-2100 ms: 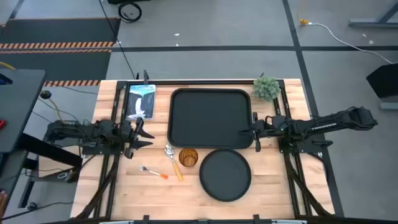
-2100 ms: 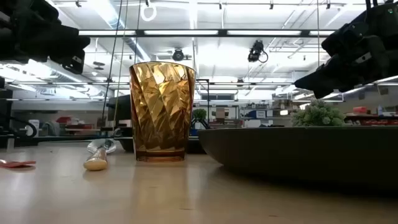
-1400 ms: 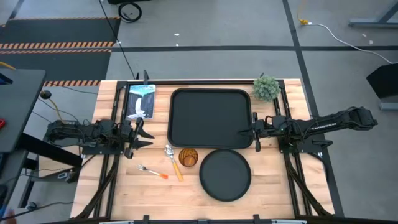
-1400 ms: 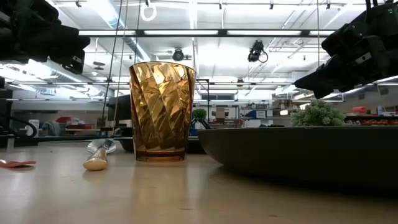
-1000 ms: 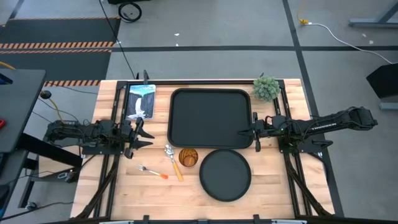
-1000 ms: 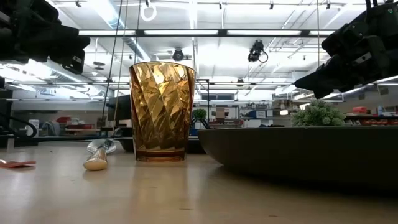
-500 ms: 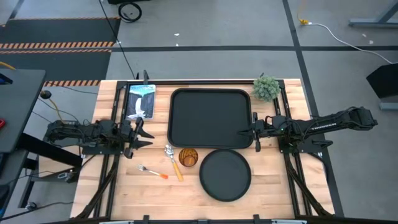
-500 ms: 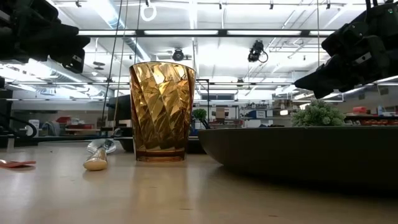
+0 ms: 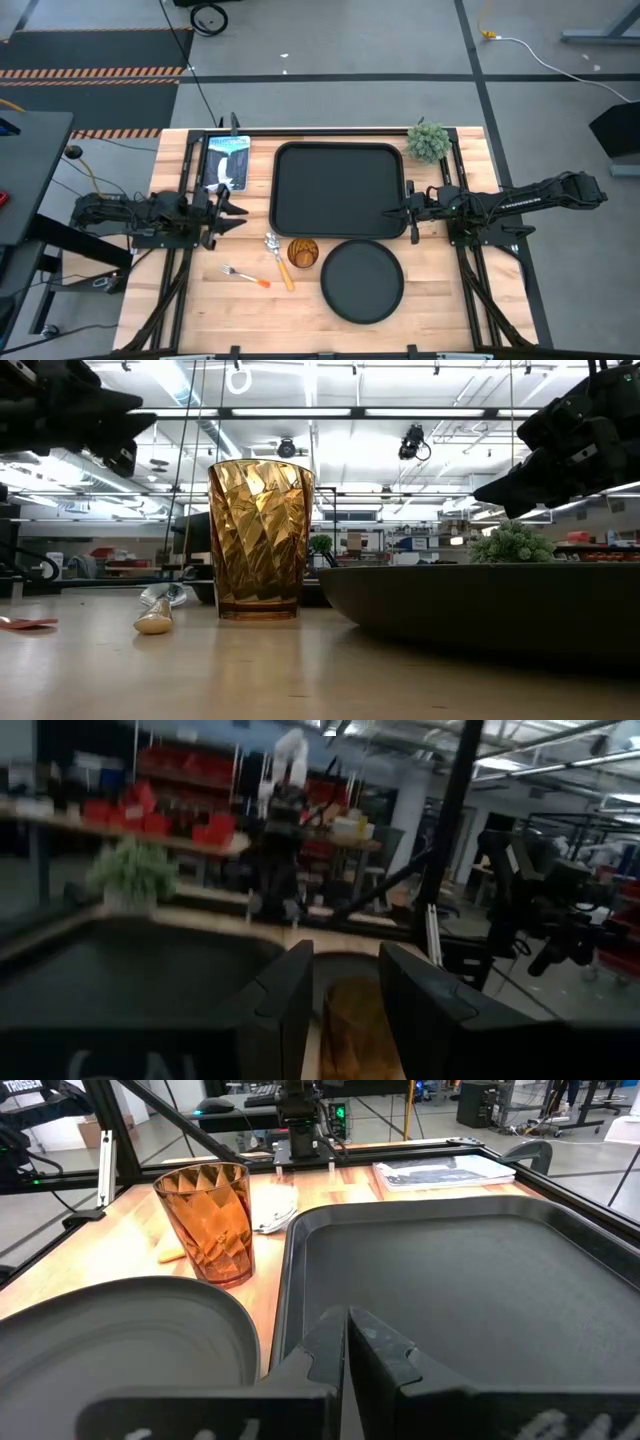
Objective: Pick and place plate/cup/fork/spoon on tray
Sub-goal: Put the brown cup on the top right of the black tray
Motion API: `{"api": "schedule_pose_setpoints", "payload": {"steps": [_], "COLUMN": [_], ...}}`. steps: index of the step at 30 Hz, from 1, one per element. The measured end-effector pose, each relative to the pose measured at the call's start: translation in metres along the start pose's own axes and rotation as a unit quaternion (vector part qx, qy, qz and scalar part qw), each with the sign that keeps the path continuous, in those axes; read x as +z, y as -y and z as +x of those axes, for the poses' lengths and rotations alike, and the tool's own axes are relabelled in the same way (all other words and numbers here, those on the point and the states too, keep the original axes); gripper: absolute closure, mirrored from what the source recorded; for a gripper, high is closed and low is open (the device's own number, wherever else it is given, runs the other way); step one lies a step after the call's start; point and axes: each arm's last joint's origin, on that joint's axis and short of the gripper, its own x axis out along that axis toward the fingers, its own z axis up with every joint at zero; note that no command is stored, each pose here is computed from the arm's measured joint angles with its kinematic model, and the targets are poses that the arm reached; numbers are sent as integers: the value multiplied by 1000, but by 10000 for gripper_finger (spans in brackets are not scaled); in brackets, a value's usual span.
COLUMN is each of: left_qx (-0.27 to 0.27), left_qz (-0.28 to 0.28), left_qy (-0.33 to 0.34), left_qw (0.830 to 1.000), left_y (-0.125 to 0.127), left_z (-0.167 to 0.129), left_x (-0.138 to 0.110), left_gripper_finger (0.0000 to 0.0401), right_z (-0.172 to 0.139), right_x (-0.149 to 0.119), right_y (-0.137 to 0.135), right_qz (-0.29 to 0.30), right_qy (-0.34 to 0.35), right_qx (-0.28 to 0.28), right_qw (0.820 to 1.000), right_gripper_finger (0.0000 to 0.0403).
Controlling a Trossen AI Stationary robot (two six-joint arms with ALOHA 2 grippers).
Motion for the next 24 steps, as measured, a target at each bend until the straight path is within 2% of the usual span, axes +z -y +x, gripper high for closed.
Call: {"api": "schedule_pose_setpoints", "payload": {"steps": [11, 15, 18, 24], "left_qx": [22, 18, 11, 41], "left_qz": [-62, -57, -32, -15], "left_qy": [-121, -159, -198, -274], "left_qw": [990, 985, 980, 961], "left_y": [-2, 6, 13, 22], "left_z": [18, 35, 49, 76], "left_x": [-20, -10, -3, 8], "left_gripper_finger": [275, 275, 275, 266], "right_z": [0, 0, 0, 0], "right_x": [0, 0, 0, 1], "right_y": [0, 0, 0, 0], "right_qz": [0, 0, 0, 0], "right_qy": [2, 1, 2, 4], "right_qx": [0, 0, 0, 0], "right_qw": [1000, 1000, 1000, 1000], "right_gripper_finger": [380, 380, 380, 380]}}
